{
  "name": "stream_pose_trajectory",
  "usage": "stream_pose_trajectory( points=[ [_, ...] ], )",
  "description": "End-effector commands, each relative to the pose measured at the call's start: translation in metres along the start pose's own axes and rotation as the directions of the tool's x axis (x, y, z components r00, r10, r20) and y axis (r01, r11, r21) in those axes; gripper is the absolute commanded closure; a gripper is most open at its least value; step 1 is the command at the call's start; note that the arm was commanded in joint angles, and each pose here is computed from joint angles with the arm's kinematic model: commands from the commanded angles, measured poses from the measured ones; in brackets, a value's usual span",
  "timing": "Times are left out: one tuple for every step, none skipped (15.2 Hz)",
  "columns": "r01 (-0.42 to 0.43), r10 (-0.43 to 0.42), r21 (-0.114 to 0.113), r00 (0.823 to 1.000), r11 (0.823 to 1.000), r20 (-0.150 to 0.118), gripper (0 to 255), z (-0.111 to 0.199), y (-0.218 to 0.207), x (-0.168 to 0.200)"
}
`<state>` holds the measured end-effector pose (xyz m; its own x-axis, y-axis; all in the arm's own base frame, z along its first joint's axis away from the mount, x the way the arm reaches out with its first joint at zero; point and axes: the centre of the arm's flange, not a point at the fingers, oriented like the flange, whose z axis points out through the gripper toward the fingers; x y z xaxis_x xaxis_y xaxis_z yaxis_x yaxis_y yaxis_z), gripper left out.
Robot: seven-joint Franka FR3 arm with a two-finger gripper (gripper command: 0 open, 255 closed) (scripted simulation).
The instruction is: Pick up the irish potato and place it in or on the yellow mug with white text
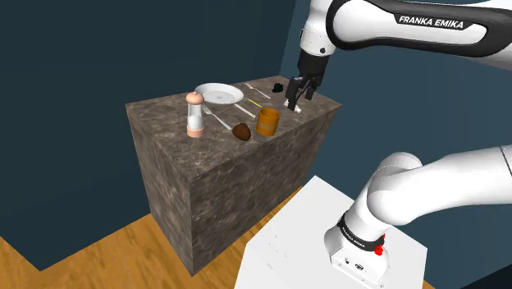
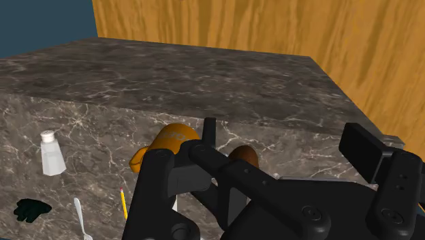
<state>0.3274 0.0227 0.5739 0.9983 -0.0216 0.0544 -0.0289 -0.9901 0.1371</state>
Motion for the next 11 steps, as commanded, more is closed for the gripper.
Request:
stream_pose_trajectory(
  points=[
    [0.0, 0.0, 0.0, 1.0, 1.0, 0.0, 0, 0.0, 0.0, 0.0],
    [-0.004, 0.004, -0.002, 1.0, 1.0, 0.025, 0, 0.006, -0.002, 0.016],
    [-0.007, 0.007, -0.004, 0.999, 1.0, 0.05, 0, 0.011, -0.003, 0.031],
    [-0.01, 0.011, -0.006, 0.997, 1.0, 0.075, 0, 0.018, -0.005, 0.047],
    [-0.014, 0.015, -0.008, 0.995, 1.0, 0.1, 0, 0.024, -0.006, 0.062],
    [-0.017, 0.018, -0.01, 0.992, 1.0, 0.124, 0, 0.031, -0.008, 0.078],
    [-0.021, 0.022, -0.012, 0.989, 1.0, 0.149, 0, 0.039, -0.009, 0.093],
    [-0.024, 0.026, -0.015, 0.984, 1.0, 0.174, 0, 0.047, -0.011, 0.107],
    [-0.027, 0.03, -0.017, 0.98, 0.999, 0.198, 0, 0.055, -0.012, 0.122],
    [-0.03, 0.034, -0.02, 0.974, 0.999, 0.222, 0, 0.063, -0.013, 0.136],
    [-0.033, 0.038, -0.022, 0.968, 0.999, 0.247, 0, 0.072, -0.014, 0.151]
  ],
)
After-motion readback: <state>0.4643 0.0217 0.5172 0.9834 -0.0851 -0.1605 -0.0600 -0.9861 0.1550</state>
